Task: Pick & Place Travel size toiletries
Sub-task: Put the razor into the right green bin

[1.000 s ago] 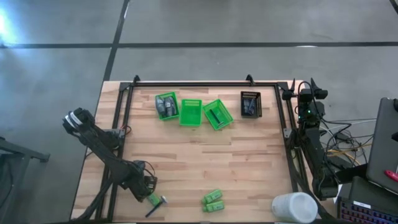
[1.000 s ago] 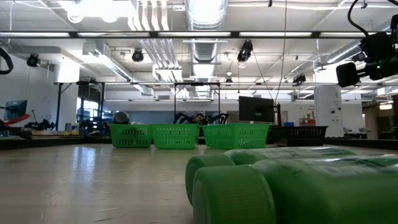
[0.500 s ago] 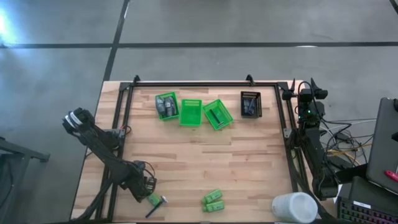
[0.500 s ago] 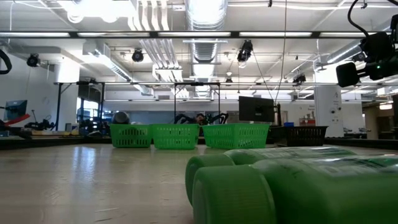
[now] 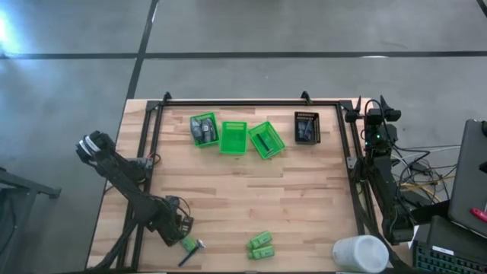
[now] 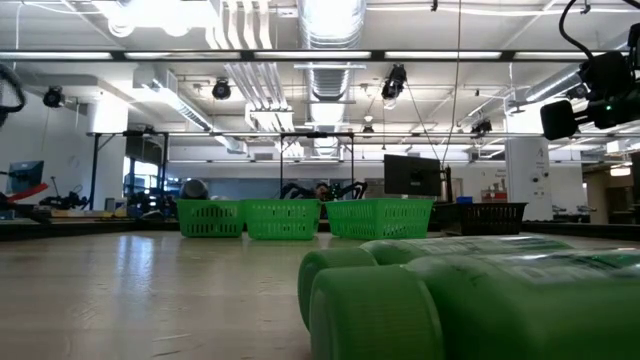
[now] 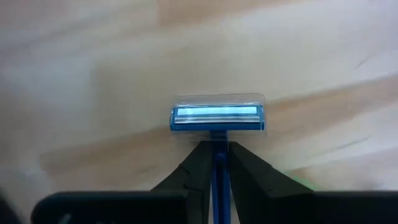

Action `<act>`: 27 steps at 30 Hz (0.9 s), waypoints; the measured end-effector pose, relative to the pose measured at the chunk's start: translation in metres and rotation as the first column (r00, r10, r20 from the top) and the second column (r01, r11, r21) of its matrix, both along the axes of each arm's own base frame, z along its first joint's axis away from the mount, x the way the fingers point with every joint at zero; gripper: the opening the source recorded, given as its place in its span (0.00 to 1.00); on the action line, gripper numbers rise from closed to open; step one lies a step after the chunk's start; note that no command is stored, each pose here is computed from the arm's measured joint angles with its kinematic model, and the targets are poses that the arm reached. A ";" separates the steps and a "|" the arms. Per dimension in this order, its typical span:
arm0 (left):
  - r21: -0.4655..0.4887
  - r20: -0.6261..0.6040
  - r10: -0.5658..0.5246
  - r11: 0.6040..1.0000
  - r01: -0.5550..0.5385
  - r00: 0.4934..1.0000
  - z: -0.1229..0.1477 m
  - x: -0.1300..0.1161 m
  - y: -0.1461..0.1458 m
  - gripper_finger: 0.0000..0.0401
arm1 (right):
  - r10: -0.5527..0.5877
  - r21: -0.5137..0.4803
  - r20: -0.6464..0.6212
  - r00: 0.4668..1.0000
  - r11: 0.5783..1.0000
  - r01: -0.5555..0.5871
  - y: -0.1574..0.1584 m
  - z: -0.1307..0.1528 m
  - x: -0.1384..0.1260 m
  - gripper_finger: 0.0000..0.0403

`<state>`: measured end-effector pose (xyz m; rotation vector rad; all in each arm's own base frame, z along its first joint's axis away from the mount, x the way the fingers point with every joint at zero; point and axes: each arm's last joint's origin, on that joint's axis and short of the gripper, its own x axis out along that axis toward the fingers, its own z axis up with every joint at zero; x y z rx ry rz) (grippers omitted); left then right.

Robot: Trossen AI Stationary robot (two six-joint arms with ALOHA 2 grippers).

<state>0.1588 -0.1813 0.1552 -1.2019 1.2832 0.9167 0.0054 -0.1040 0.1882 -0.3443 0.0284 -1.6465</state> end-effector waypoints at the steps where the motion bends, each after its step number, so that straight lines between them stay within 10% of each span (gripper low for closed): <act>1: 0.014 0.014 0.009 1.000 -0.009 1.000 0.003 0.000 0.002 0.12 | 0.000 0.000 0.000 1.000 1.000 0.000 0.000 0.000 0.000 0.90; 17: 0.275 0.237 0.114 0.945 -0.179 0.965 0.059 -0.027 0.065 0.11 | -0.001 0.000 0.000 1.000 1.000 0.001 0.000 0.000 0.000 0.90; 27: 0.374 0.756 0.062 0.776 -0.507 0.652 0.094 -0.017 0.092 0.11 | 0.000 0.000 0.000 1.000 1.000 0.000 0.000 0.000 0.000 0.90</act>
